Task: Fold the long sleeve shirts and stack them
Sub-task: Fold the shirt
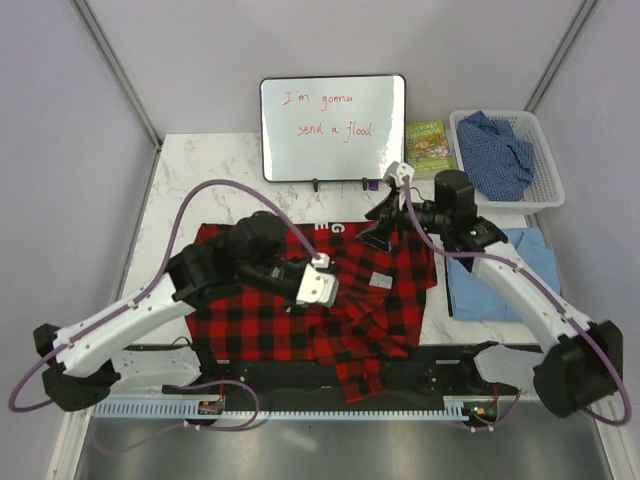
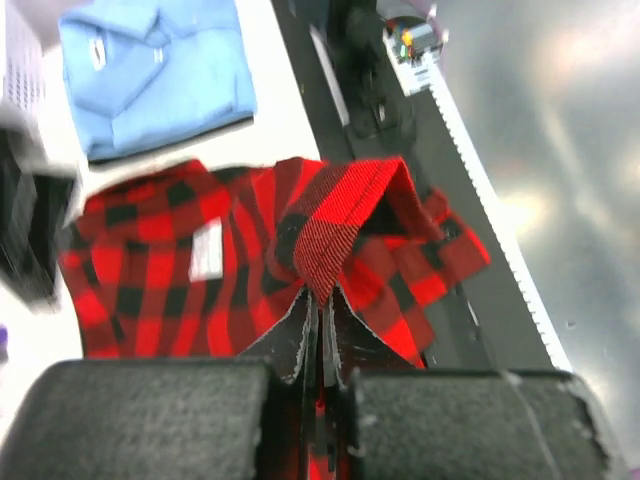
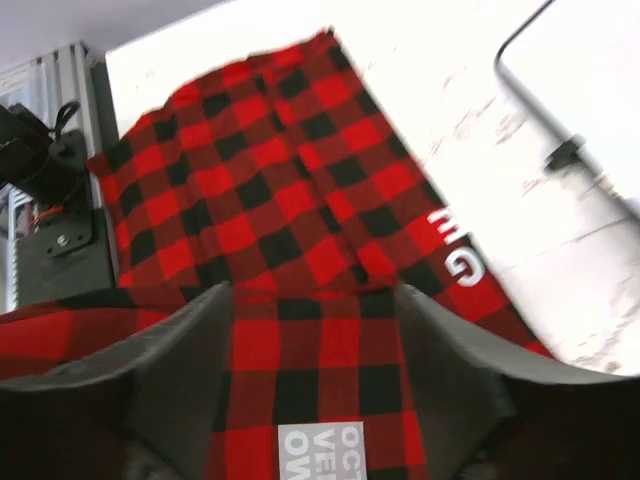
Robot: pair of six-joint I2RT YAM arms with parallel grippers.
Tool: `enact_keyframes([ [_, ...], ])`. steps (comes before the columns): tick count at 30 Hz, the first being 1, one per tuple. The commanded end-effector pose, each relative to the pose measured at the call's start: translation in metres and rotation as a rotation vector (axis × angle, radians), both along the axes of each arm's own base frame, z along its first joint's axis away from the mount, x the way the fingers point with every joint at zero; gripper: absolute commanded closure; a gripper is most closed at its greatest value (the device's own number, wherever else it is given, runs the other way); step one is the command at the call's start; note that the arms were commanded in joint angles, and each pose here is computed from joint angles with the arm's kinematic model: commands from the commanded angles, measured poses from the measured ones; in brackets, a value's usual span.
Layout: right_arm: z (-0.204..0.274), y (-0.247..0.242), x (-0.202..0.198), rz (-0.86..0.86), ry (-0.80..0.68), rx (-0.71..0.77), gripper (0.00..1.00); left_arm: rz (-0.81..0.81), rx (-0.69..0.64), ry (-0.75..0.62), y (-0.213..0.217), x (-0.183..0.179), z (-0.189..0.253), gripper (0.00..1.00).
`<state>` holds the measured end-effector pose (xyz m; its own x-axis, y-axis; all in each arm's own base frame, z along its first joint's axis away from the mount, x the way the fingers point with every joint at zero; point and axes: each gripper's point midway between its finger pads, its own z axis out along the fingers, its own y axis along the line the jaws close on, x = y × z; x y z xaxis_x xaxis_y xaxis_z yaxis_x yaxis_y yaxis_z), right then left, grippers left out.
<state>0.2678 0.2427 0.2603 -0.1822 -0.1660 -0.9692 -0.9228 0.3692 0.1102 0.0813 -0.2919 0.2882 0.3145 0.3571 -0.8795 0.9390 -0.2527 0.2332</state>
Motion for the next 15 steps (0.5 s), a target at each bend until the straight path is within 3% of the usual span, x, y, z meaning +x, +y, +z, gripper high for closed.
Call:
enact_keyframes([
  [1, -0.028, 0.004, 0.010, 0.056, 0.239, -0.013, 0.34, -0.057, 0.029, 0.048, -0.032, 0.001, 0.025, 0.98],
  [6, -0.069, -0.001, 0.026, 0.073, 0.379, -0.109, 0.55, -0.090, 0.132, 0.043, -0.047, 0.006, 0.011, 0.98],
  [12, -0.094, 0.005, 0.024, 0.129, 0.490, -0.125, 0.63, -0.123, 0.207, 0.164, -0.041, -0.010, -0.022, 0.98],
  [15, -0.105, 0.004, 0.023, 0.146, 0.524, -0.147, 0.63, -0.065, 0.209, 0.240, -0.037, -0.012, -0.024, 0.98],
])
